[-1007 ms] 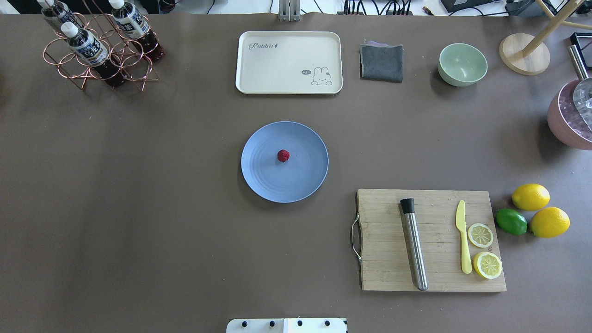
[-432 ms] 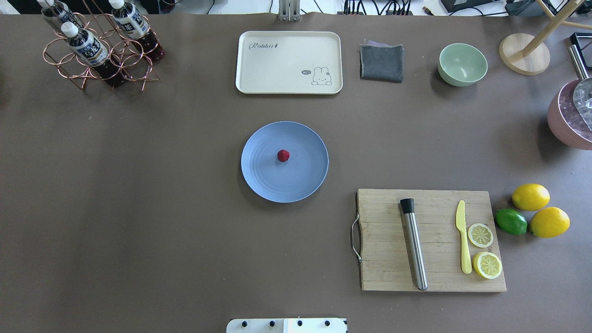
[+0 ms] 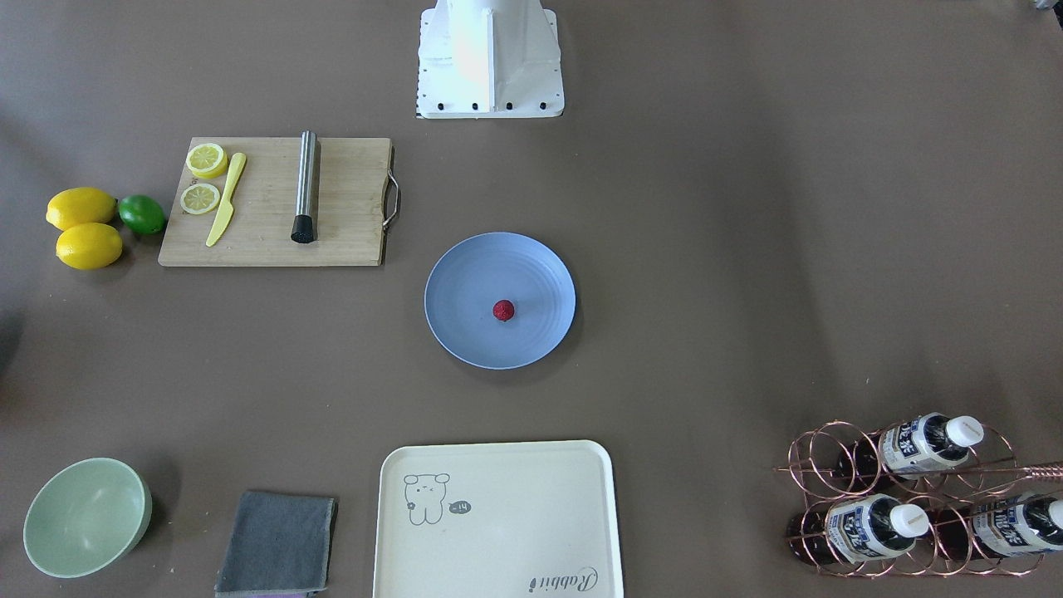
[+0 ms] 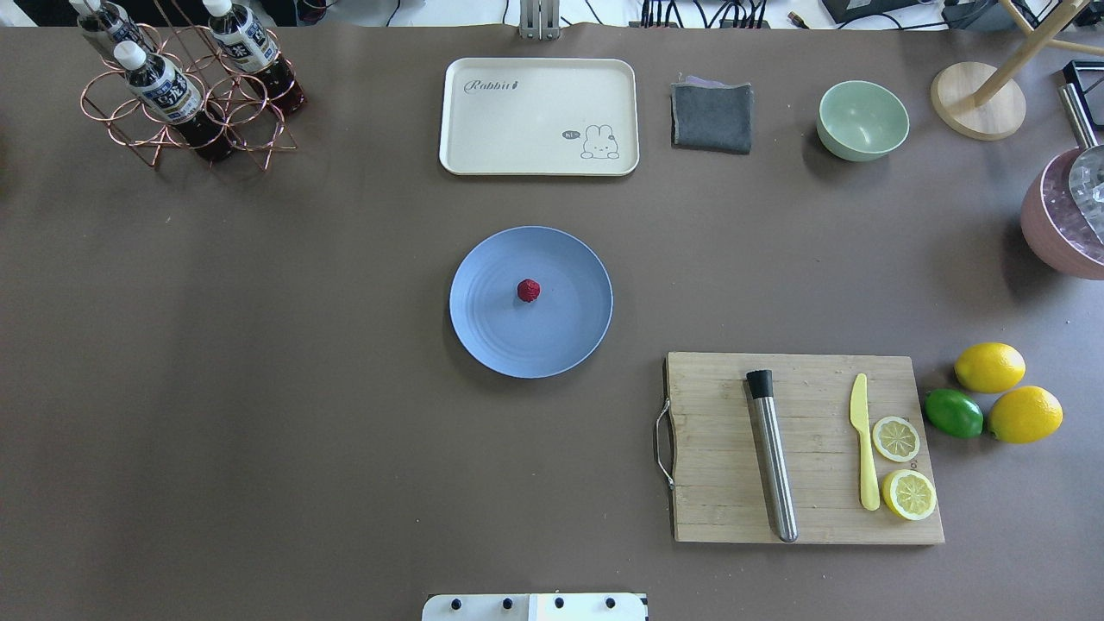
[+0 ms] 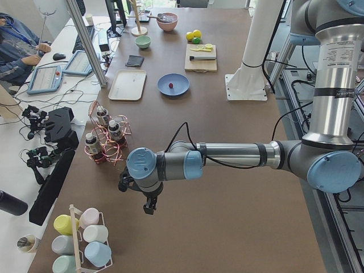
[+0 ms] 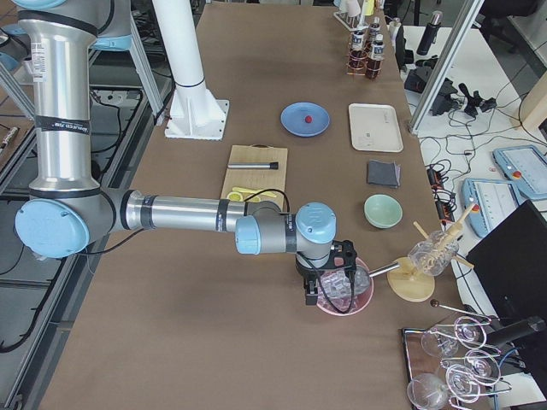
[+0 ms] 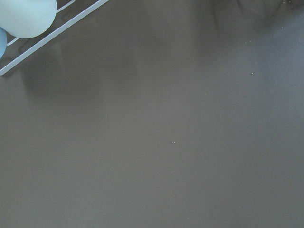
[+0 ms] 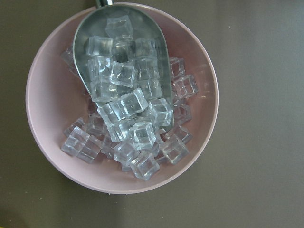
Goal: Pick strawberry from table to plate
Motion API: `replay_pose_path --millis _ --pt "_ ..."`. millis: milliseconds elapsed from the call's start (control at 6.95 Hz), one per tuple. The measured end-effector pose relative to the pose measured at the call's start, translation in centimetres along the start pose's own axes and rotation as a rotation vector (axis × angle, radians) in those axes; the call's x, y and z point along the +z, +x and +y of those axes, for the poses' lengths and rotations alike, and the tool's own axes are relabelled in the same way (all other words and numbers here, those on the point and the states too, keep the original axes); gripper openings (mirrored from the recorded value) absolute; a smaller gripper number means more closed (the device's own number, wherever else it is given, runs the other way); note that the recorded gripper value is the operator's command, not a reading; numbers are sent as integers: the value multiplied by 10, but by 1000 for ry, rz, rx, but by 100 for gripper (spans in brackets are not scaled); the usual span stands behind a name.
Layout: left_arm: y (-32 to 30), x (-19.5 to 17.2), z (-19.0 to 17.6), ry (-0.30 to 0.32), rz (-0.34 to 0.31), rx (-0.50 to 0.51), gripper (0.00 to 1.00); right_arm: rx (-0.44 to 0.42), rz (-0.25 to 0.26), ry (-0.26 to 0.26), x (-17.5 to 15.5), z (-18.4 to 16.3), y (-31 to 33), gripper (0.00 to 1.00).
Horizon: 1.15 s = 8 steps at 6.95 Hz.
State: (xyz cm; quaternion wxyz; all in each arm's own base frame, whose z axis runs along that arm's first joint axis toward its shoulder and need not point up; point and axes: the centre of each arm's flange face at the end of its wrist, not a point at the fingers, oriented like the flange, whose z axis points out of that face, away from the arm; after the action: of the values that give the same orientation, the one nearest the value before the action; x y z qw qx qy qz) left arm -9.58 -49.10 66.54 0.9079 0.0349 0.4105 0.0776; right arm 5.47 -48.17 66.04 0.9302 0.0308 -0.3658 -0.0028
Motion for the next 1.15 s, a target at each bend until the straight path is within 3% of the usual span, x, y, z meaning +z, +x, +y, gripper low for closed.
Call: replay_pose_path --millis 1151 --pt "0 0 0 0 3 -1 99 18 -15 -11 6 12 5 100"
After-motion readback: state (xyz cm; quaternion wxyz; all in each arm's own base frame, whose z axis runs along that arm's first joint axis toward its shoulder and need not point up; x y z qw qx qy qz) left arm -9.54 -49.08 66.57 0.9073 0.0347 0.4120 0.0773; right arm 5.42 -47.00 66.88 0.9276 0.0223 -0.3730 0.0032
